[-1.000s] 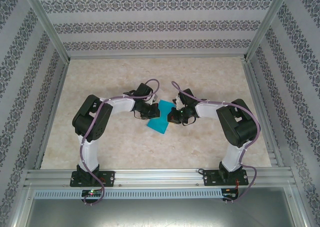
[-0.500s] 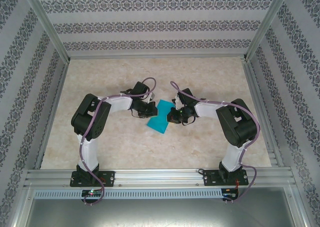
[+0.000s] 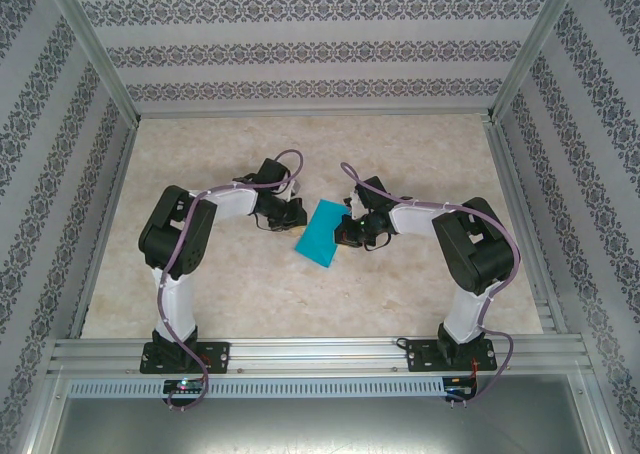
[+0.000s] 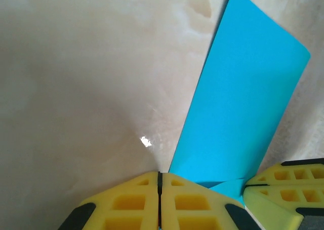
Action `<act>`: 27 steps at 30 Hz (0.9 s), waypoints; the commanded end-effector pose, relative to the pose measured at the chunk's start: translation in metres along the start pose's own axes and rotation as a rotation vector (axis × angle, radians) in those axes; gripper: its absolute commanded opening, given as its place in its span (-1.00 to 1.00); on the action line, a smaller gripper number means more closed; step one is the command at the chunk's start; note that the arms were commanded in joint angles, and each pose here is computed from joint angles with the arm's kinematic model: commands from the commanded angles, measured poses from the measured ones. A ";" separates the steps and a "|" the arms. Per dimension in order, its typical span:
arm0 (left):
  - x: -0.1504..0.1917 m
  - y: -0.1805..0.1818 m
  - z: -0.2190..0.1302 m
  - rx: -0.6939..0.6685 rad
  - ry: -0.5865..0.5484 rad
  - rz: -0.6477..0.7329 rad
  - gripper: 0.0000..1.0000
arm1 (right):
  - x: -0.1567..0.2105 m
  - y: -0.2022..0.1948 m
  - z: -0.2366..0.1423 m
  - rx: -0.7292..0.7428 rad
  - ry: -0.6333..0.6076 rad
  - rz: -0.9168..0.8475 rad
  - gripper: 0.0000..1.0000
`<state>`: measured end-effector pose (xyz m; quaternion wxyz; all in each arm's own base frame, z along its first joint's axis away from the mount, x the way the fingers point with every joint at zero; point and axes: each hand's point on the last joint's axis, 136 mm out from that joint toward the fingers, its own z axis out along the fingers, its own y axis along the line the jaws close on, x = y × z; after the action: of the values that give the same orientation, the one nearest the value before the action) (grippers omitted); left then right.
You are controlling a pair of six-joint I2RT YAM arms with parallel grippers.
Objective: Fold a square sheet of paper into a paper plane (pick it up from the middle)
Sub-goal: Fold the triangle a second time at the center of the table.
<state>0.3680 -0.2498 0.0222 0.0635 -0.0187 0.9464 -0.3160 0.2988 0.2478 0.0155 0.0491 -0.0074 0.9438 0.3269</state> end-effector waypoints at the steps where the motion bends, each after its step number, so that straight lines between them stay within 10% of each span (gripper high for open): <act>1: -0.009 -0.013 -0.022 -0.006 -0.044 0.021 -0.81 | 0.018 -0.022 0.005 0.088 0.059 0.016 -1.00; 27: 0.032 -0.033 0.026 0.011 0.081 0.077 -0.82 | 0.011 -0.010 0.001 0.067 0.036 -0.020 -1.00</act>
<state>0.3384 -0.2907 0.0218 0.0364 0.0214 0.9465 -0.3198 0.2985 0.2475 0.0160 0.0501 -0.0166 0.9443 0.3250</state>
